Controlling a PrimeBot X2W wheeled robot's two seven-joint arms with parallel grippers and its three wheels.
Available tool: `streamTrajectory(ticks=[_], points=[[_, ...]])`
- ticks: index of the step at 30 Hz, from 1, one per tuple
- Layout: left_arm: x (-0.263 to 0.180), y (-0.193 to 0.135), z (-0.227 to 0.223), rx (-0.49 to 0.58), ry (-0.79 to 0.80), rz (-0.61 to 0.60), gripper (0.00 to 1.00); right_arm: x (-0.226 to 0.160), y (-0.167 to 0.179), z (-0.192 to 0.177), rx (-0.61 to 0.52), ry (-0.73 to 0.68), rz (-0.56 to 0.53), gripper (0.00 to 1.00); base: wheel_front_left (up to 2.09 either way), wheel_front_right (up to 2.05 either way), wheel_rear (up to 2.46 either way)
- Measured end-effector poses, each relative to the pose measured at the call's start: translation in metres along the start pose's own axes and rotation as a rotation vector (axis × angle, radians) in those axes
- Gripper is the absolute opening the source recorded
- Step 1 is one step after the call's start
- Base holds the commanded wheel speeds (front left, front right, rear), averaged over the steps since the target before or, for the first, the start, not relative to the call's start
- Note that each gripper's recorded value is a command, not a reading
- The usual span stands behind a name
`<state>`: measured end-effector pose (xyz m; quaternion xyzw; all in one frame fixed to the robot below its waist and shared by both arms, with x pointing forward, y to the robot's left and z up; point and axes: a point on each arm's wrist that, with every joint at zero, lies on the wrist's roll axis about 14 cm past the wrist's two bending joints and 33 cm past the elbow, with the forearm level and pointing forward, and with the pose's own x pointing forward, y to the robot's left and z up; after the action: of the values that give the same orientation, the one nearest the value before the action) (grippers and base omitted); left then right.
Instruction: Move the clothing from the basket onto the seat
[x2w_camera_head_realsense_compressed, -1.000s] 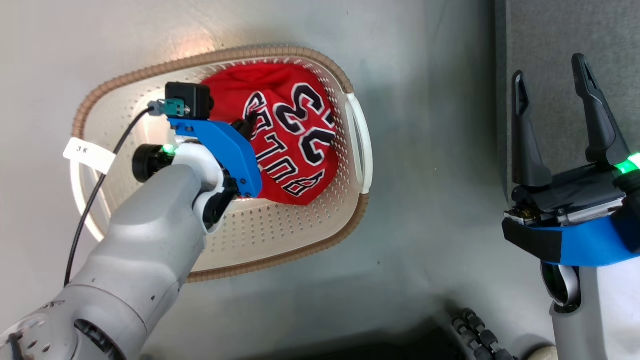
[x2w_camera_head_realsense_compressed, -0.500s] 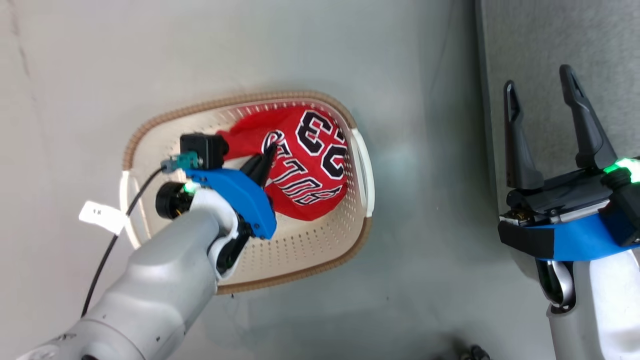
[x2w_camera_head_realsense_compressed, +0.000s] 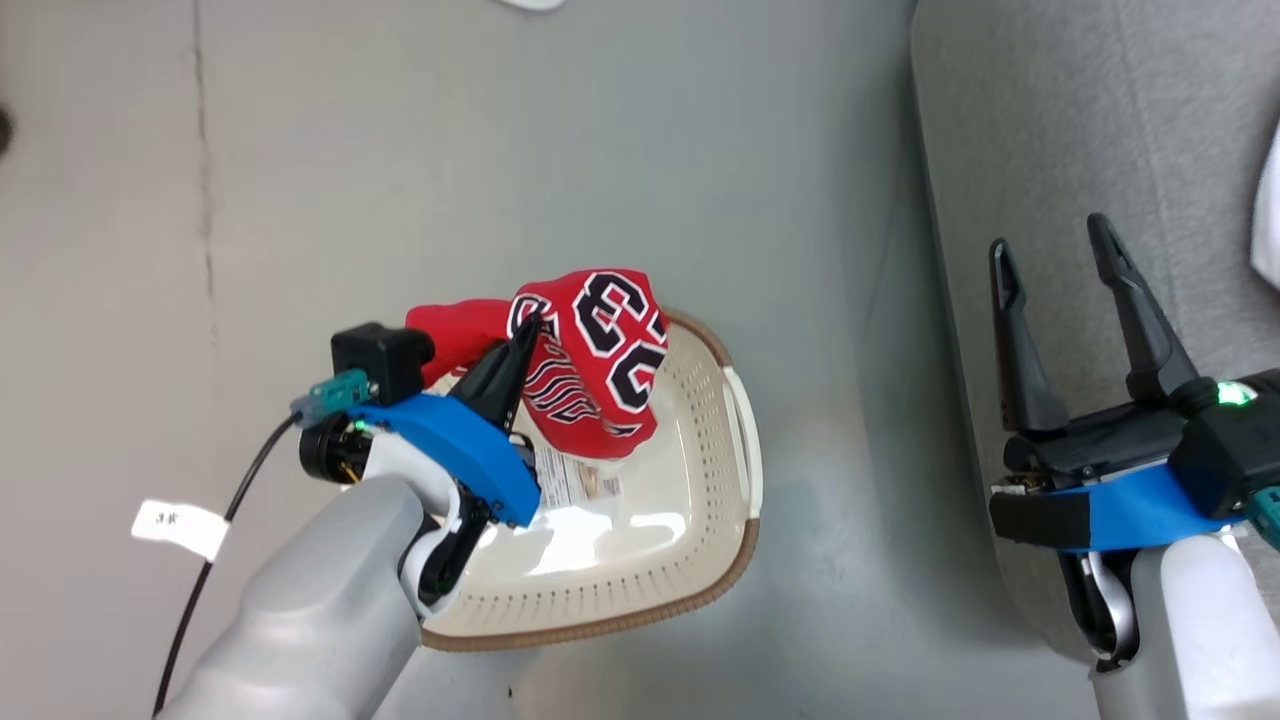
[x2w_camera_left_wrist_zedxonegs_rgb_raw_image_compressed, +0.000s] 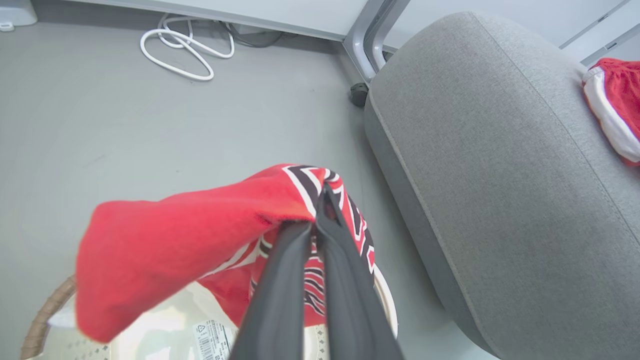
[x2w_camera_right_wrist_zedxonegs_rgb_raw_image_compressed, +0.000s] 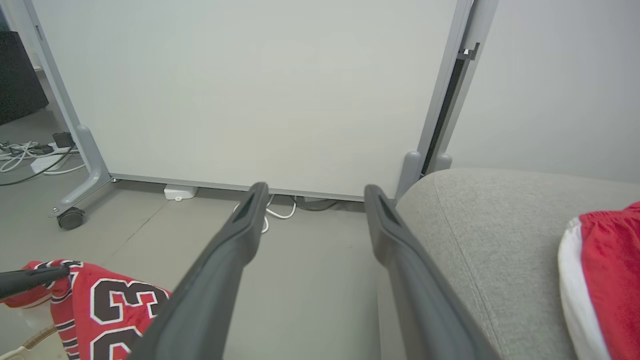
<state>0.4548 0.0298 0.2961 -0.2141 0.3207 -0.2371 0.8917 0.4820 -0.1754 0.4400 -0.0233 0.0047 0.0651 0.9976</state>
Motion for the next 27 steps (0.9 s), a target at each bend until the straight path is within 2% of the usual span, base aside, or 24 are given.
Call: streamTrajectory(ticks=[5,11,27], points=[[-0.025,-0.017,0.031,0.076,-0.110,-0.011,0.00,-0.013,0.004,0.025,0.013,-0.041,0.001,1.00,0.00,0.00,0.00],[-0.051,-0.045,0.068,0.225,-0.231,-0.053,0.00,-0.029,0.009,0.051,0.020,-0.088,0.008,1.00,0.00,0.00,0.00],[-0.099,-0.150,0.132,0.521,-0.462,-0.236,0.00,-0.071,0.015,0.101,0.026,-0.197,0.010,1.00,0.00,0.00,0.00]])
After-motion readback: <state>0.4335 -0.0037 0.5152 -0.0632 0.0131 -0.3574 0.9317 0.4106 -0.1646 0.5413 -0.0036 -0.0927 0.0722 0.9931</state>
